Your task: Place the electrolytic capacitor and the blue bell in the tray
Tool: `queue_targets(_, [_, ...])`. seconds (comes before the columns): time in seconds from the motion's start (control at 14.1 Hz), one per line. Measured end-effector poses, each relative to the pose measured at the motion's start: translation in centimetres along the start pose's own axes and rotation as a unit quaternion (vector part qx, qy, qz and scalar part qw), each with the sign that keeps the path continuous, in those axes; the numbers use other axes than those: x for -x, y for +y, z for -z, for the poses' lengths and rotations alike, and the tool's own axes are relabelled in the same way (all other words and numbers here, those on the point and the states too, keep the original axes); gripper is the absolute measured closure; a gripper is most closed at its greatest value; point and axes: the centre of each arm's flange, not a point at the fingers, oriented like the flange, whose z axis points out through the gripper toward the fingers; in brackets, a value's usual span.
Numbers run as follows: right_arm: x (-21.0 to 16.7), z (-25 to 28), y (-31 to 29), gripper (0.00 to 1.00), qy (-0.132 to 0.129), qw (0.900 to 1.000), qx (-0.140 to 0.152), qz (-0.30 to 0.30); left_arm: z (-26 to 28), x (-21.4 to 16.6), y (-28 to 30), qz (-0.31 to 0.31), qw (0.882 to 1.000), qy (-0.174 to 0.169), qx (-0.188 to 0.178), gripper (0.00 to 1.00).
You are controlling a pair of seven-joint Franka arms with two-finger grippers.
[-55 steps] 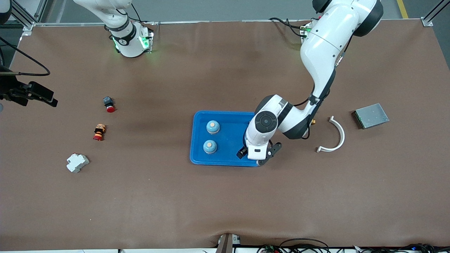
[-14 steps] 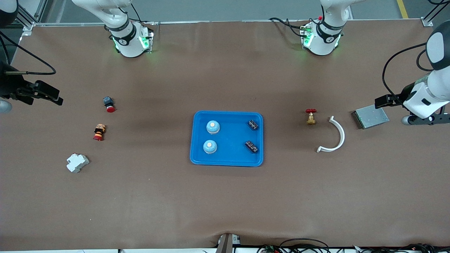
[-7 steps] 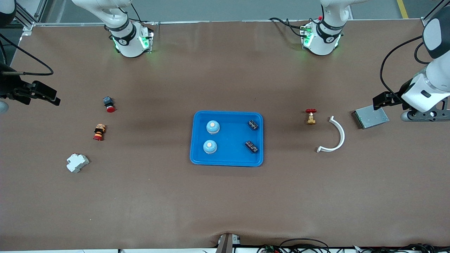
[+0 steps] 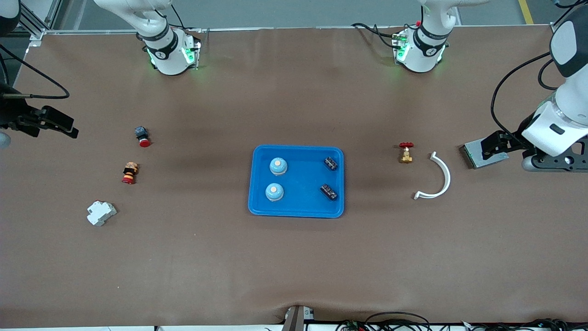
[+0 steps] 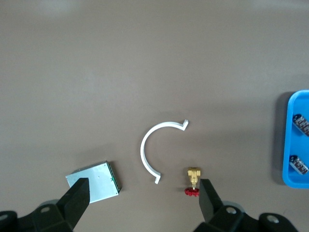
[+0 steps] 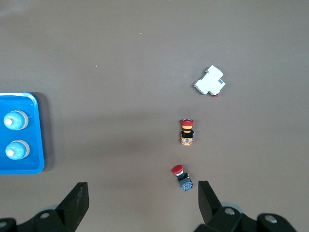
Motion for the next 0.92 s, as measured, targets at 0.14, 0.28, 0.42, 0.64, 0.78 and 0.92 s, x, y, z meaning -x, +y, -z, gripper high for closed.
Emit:
queue_targets(0.14, [0.0,0.0,0.0,0.0,0.0,1.0,0.0,0.0,1.6,-0.5,-0.1,0.004,1.0,0.017,-0.001,0.0])
queue_targets(0.28, [0.0,0.0,0.0,0.0,0.001,1.0,0.0,0.0,3.2,-0.8,-0.6,0.013,0.999,0.033,0.014,0.0])
queue_targets(0.42, [0.0,0.0,0.0,0.0,0.001,1.0,0.0,0.0,3.7,-0.9,-0.5,0.018,0.999,0.038,0.03,0.0])
queue_targets(0.64, [0.0,0.0,0.1,0.0,0.001,1.0,0.0,-0.001,3.9,-0.9,-0.3,0.017,0.998,0.039,0.035,0.0])
queue_targets(0.78, [0.0,0.0,0.2,0.0,0.001,1.0,0.0,-0.002,4.3,-0.8,-0.7,0.018,0.998,0.042,0.034,0.0])
queue_targets(0.92, [0.0,0.0,0.3,0.0,0.001,1.0,0.0,-0.002,4.9,-0.3,-1.8,0.01,0.998,0.045,0.032,0.0])
